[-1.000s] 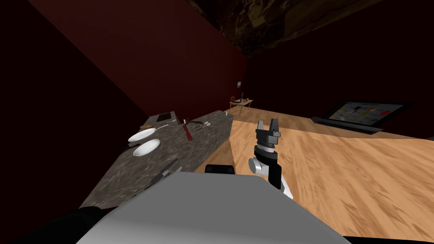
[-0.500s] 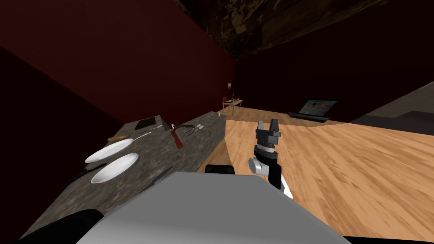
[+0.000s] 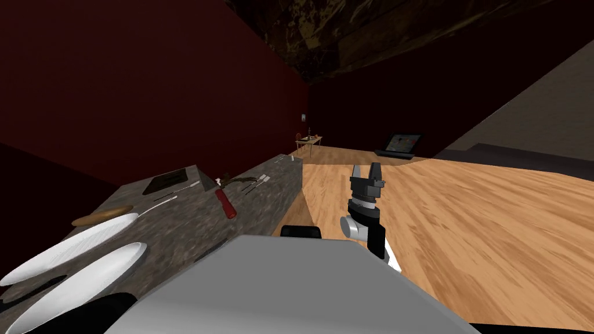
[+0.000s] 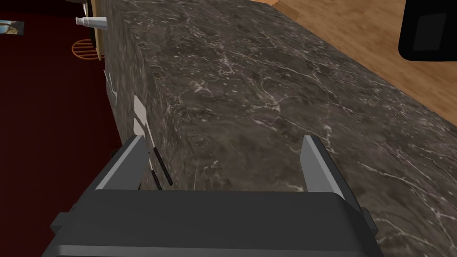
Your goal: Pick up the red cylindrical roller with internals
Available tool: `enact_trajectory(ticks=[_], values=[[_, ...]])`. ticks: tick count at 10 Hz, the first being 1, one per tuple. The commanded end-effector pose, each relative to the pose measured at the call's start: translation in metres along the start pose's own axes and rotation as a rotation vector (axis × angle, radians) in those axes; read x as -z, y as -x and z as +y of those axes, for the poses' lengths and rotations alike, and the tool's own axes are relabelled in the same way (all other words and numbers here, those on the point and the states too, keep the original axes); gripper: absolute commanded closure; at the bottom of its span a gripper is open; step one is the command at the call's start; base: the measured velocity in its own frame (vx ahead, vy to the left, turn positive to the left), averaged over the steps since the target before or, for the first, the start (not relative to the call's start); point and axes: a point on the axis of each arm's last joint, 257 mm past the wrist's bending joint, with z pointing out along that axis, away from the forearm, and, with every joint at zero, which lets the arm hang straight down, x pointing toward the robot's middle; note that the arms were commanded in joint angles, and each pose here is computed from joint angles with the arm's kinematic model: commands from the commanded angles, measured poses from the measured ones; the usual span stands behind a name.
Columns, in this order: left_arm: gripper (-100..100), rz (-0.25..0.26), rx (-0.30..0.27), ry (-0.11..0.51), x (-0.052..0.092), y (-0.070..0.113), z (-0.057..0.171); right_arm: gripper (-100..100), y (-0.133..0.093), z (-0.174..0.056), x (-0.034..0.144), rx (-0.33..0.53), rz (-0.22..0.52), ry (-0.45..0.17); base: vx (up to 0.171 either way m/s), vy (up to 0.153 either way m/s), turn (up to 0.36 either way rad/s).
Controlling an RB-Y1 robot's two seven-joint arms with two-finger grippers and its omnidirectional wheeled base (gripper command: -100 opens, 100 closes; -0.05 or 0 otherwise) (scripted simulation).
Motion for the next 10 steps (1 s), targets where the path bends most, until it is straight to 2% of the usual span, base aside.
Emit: enact_trajectory(ticks=[1,2,4,5,7,10], values=[[-100,-0.019,0.025,0.065,0.016,0.011,0.018,0,0.000,0.000,0.000,0.000,0.000,0.000,0.092,0.018,-0.351],[-100,-0.015,0.022,0.068,0.016,0.011,0.018,0,0.000,0.000,0.000,0.000,0.000,0.000,0.071,0.022,-0.167],[-100,-0.056,0.056,0.175,0.045,0.028,0.044,0,0.000,0.000,0.000,0.000,0.000,0.000,0.115,0.034,-0.409],[-100,-0.056,0.056,0.178,0.045,0.030,0.044,0,0.000,0.000,0.000,0.000,0.000,0.000,0.103,0.071,-0.180],[-100,-0.102,0.080,0.280,0.075,0.047,0.067,0,0.000,0.000,0.000,0.000,0.000,0.000,0.085,0.076,-0.383],[-100,-0.183,0.106,0.411,0.118,0.073,0.095,0,0.000,0.000,0.000,0.000,0.000,0.000,0.097,0.150,-0.383]])
